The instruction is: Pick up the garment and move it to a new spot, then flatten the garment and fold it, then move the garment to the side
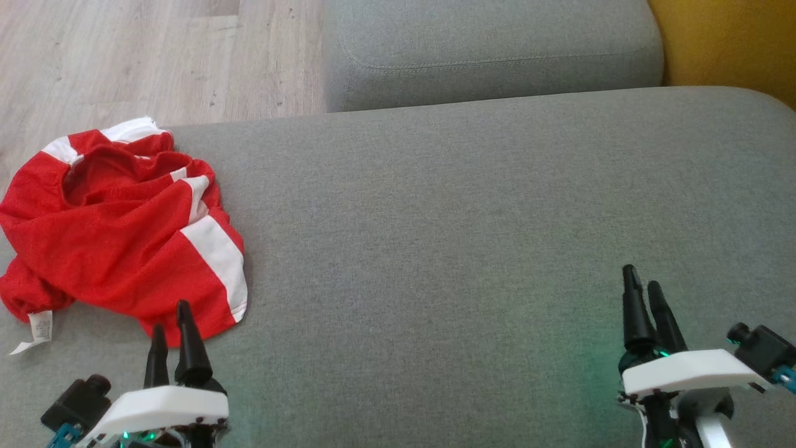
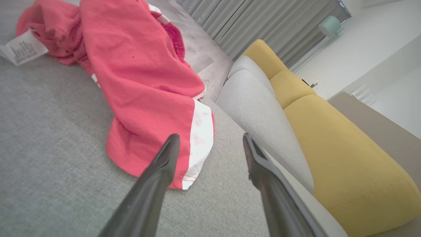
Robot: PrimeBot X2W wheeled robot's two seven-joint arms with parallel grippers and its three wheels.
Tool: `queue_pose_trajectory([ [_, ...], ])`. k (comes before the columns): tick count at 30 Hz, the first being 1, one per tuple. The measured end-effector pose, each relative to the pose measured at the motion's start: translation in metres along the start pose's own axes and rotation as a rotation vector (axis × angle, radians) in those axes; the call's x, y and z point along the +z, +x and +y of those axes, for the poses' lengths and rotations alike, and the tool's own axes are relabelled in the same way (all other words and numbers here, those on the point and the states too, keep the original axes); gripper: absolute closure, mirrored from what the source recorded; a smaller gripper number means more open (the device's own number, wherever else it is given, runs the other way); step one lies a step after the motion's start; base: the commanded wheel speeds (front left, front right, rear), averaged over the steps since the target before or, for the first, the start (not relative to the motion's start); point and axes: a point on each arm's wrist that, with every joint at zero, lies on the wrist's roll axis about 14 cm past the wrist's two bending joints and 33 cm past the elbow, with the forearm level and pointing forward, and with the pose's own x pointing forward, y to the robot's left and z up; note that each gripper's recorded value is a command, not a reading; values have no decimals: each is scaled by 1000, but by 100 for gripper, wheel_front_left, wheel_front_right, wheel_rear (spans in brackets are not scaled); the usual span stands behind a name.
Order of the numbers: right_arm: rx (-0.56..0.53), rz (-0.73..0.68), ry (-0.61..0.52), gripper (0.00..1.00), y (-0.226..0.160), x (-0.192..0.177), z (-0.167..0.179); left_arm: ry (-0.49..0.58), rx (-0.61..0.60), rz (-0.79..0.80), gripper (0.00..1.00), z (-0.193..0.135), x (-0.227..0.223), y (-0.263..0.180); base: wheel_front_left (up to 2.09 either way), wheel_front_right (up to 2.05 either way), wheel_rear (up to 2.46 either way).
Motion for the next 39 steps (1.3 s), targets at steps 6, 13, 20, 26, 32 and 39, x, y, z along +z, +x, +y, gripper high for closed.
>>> queue_pose_trajectory([
  [6, 35, 4, -98, 0, 2, -3, 10, 88, -12, -19, 0, -5, 2, 0, 0, 0, 0],
  [13, 81, -8, -200, 0, 7, -2, 24, 195, -24, -38, 0, -9, 5, 0, 0, 0, 0],
  [20, 100, -6, -284, 0, 8, -6, 28, 294, -32, -61, 0, -14, 9, -1, 0, 0, 0],
  [26, 114, -21, -358, 0, 8, -4, 31, 379, -50, -83, 0, -20, 11, -2, 0, 0, 0],
  [32, 127, -31, -410, 0, 8, -3, 34, 447, -62, -98, 0, -23, 12, -3, 0, 0, 0],
  [39, 173, -36, -499, 0, 7, -8, 45, 540, -83, -111, 0, -30, 9, -4, 0, 0, 0],
])
